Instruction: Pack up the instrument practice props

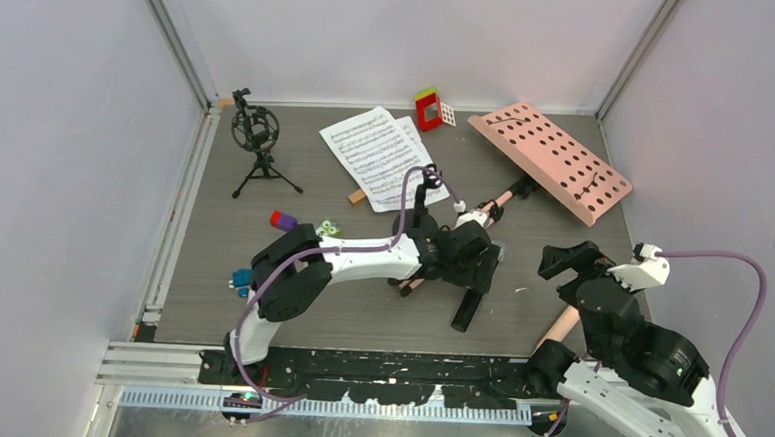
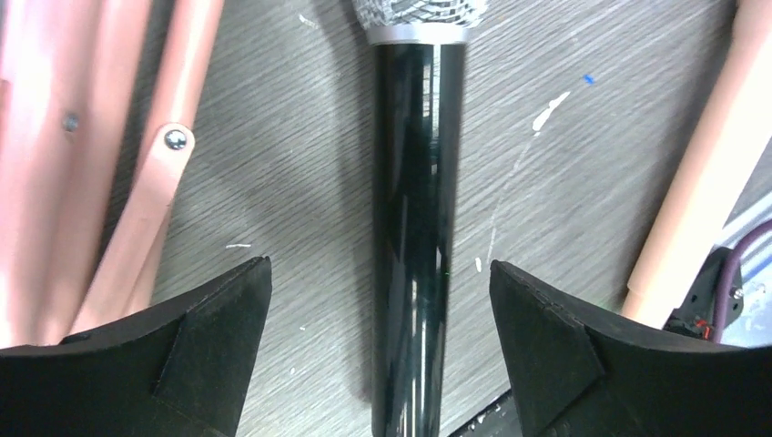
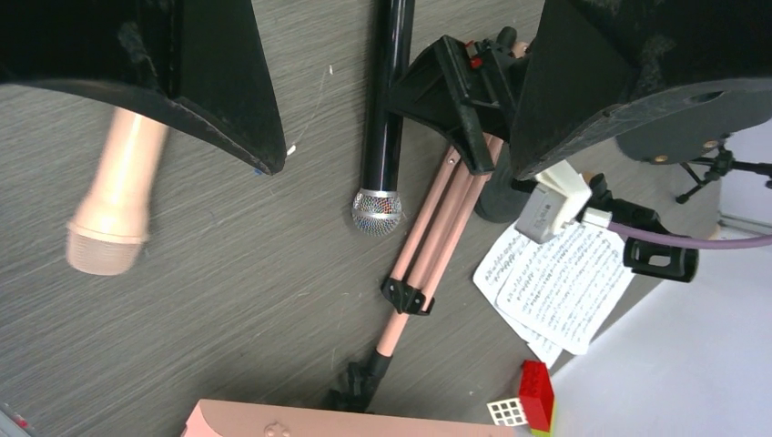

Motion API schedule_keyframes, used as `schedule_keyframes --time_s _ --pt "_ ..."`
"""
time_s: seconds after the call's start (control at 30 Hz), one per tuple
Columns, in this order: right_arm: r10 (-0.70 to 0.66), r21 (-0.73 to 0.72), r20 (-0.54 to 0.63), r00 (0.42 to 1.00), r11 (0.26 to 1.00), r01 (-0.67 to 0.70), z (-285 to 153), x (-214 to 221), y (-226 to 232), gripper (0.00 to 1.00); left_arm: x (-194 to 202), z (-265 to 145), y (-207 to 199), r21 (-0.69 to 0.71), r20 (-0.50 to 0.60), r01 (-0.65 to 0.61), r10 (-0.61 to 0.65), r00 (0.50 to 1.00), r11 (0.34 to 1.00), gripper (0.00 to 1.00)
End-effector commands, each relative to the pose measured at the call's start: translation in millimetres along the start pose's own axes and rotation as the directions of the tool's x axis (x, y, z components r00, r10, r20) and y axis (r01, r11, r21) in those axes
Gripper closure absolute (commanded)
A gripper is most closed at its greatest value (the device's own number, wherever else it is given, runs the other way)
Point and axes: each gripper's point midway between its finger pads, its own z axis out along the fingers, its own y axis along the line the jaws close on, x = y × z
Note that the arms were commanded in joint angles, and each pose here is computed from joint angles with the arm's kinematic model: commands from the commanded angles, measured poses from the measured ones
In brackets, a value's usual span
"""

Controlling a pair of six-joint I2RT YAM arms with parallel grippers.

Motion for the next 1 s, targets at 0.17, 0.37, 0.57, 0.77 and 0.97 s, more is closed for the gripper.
schedule_keyframes --time_s 0.17,0.37,0.57,0.77,0.97 --pt "0.064 -0.059 0.087 0.994 0.997 -0.059 -3.7 -20.5 4.0 0.03 -52.8 -76.0 -36.0 0.072 0.213 -0.151 0.133 0.968 0.986 0.02" --pt "0.07 -0.069 0.087 0.994 0.996 -0.064 -4.5 -21.9 6.2 0.03 -53.1 -99.0 -37.2 0.075 0.247 -0.196 0.172 0.954 0.978 0.0" --pt "0.049 -0.11 0.081 0.995 0.993 -0.04 -7.4 -23.5 12.2 0.03 -50.0 -131.2 -26.7 0.078 0.329 -0.237 0.2 0.923 0.968 0.0" --pt "0.021 -0.227 0.072 0.997 0.974 -0.004 -14.4 -23.9 28.4 0.03 -44.8 -180.2 18.6 0.006 0.428 -0.243 0.217 0.877 0.97 0.0" --pt "-0.038 -0.325 0.082 0.996 0.944 0.063 -20.7 -21.4 39.1 0.03 -42.1 -253.1 103.1 -0.188 0.553 -0.11 0.198 0.809 0.976 0.0"
